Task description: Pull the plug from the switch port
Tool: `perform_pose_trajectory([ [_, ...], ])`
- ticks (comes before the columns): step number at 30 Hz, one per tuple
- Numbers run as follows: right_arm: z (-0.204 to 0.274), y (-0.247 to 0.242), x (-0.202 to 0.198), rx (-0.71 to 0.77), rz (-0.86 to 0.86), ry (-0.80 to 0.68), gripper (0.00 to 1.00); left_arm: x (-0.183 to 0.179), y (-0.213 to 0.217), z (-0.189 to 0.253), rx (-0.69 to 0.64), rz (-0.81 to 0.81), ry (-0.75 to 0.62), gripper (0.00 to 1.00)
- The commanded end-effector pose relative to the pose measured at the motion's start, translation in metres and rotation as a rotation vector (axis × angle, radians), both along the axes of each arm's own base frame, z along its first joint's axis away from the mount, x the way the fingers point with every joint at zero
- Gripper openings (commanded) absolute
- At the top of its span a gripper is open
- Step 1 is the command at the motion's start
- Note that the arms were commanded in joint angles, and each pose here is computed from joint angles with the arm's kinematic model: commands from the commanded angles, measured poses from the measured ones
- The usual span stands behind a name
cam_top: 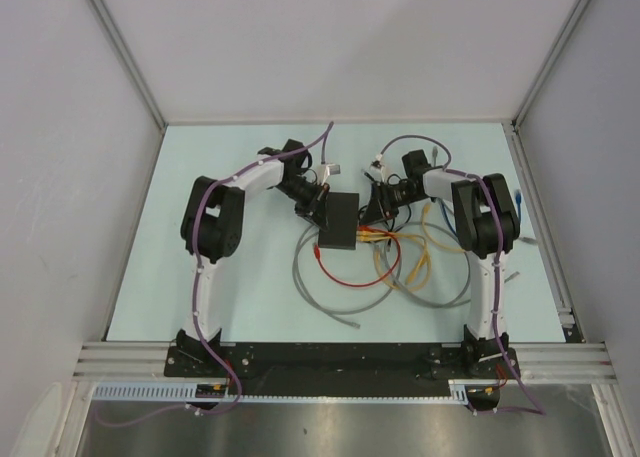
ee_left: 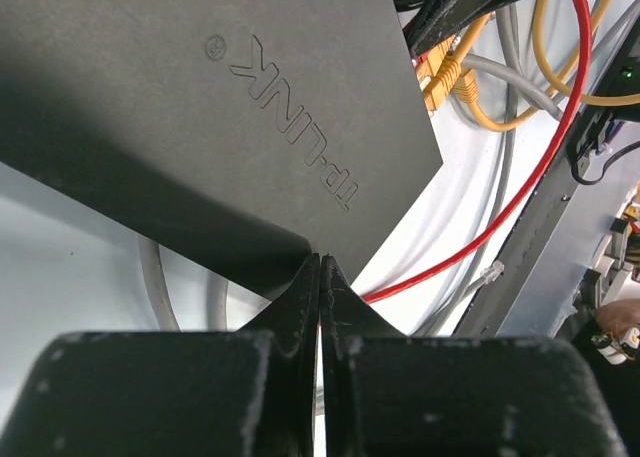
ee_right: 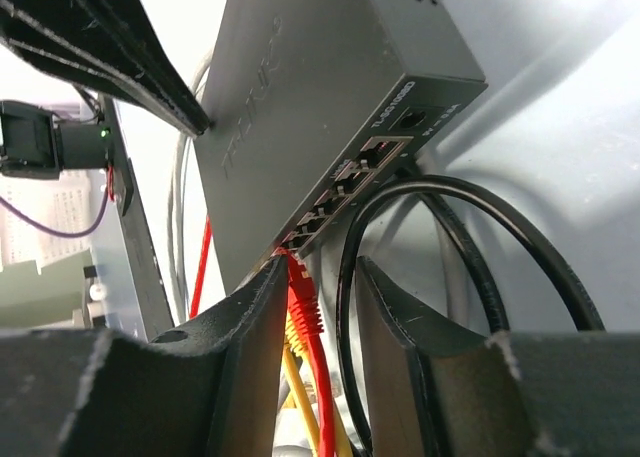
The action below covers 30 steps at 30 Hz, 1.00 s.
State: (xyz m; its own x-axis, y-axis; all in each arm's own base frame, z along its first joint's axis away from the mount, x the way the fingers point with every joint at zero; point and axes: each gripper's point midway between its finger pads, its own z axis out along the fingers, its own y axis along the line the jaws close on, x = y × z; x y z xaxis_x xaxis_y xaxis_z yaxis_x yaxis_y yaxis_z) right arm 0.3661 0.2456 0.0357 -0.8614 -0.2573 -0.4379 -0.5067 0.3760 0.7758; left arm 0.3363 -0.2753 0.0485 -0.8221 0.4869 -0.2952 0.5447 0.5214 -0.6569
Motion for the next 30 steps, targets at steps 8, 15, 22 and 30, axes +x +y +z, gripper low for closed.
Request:
perform_pose_trajectory([
  [8, 0.019, 0.009, -0.011, 0.116, 0.094, -0.009, 0.41, 0.01, 0.002, -0.017, 0.058, -0.001, -0.038, 0.0],
  [15, 0.015, 0.014, -0.013, 0.102, 0.115, -0.007, 0.42, 0.01, 0.003, -0.018, 0.063, 0.0, -0.038, 0.0],
  [22, 0.004, 0.014, -0.006, 0.051, 0.083, -0.002, 0.41, 0.009, 0.003, -0.019, 0.071, 0.001, -0.039, 0.0],
  [30, -0.004, 0.015, -0.002, 0.013, 0.074, -0.007, 0.36, 0.009, 0.003, -0.019, 0.077, -0.004, -0.047, 0.0],
])
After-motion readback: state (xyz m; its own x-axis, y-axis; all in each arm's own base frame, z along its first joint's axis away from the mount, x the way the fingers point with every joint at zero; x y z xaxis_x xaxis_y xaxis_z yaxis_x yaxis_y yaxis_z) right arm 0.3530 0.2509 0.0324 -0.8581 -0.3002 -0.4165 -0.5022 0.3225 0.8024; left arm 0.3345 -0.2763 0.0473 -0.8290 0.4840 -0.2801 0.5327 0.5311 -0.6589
